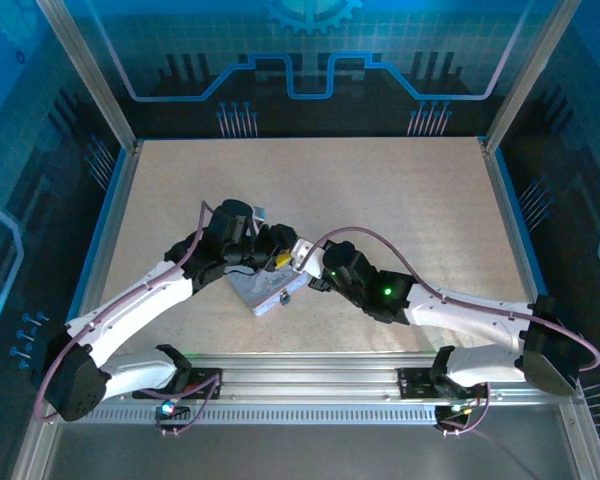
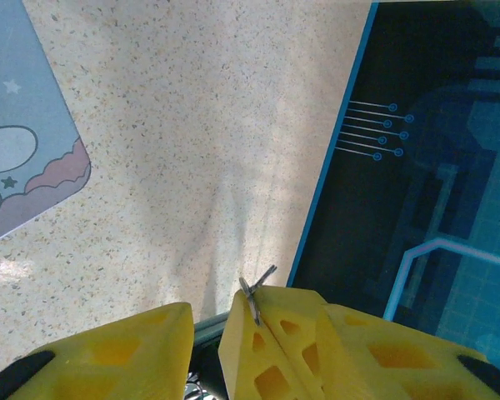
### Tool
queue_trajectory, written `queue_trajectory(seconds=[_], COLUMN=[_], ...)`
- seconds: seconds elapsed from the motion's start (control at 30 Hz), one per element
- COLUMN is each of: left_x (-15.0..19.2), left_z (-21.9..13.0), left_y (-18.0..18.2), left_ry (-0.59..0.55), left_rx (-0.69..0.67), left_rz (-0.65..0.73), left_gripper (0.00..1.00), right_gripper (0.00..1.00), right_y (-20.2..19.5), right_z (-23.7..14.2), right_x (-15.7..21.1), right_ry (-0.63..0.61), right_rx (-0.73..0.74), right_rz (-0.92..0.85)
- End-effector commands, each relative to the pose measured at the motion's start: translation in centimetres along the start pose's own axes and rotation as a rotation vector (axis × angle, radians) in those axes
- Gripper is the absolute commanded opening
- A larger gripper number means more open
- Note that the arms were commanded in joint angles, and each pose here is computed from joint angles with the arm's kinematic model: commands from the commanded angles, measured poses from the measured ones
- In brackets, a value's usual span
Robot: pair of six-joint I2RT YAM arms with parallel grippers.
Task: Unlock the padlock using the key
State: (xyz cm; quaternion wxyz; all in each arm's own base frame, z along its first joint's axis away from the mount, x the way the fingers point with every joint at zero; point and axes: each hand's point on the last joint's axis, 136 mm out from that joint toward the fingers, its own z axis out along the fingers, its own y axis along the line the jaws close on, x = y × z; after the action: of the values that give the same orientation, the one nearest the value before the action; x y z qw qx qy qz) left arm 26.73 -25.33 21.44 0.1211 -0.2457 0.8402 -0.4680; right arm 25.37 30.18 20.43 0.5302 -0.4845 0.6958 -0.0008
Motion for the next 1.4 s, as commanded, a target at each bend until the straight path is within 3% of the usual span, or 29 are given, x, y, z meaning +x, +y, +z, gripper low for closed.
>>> queue_trajectory(seconds=[0.0, 0.33, 0.57, 0.73, 0.8, 0.87, 1.03, 1.23, 1.37], left_x=[-0.2, -0.3, -0.3, -0.4, -0.5, -0.6, -0.9, 0.4, 2.3], left_z=[-0.2, -0.2, -0.2, -0.4, -0.6, -0.8, -1.9, -3.9, -5.1], left_y=[-0.6, 0.1, 0.0, -0.2, -0.3, -0.6, -2.6, -5.4, -6.7], left_ry=[-0.017, -0.029, -0.026, -0.034, -0.038, -0.050, -0.090, -0.069, 0.005], left_rx=[-0.008, -0.026, -0.026, -0.027, -0.034, -0.031, 0.034, 0.107, 0.165], left_rz=[-0.015, -0.024, -0.017, 0.016, 0.060, 0.113, 0.352, 0.712, 0.866], left_gripper=[0.41, 0.23, 0.17, 0.01, 0.00, 0.00, 0.00, 0.00, 0.00], right_gripper=[0.00, 0.00, 0.00, 0.00, 0.01, 0.07, 0.36, 0.52, 0.58], right_y=[-0.1, 0.5, 0.4, 0.4, 0.6, 0.8, 1.2, -1.5, -3.2], right_z=[-0.2, 0.0, 0.2, -0.2, -0.3, -0.6, -1.9, -4.5, -5.9], right_x=[-2.4, -2.9, -3.3, -3.6, -3.6, -3.3, -2.3, -2.4, -2.3], right_ry=[-0.059, -0.072, -0.079, -0.092, -0.087, -0.075, -0.066, -0.201, -0.316], right_rx=[0.016, 0.011, 0.020, 0.010, -0.013, -0.053, -0.229, -0.477, -0.587], right_rz=[-0.013, -0.005, 0.003, 0.021, 0.034, 0.060, 0.225, 0.603, 0.800])
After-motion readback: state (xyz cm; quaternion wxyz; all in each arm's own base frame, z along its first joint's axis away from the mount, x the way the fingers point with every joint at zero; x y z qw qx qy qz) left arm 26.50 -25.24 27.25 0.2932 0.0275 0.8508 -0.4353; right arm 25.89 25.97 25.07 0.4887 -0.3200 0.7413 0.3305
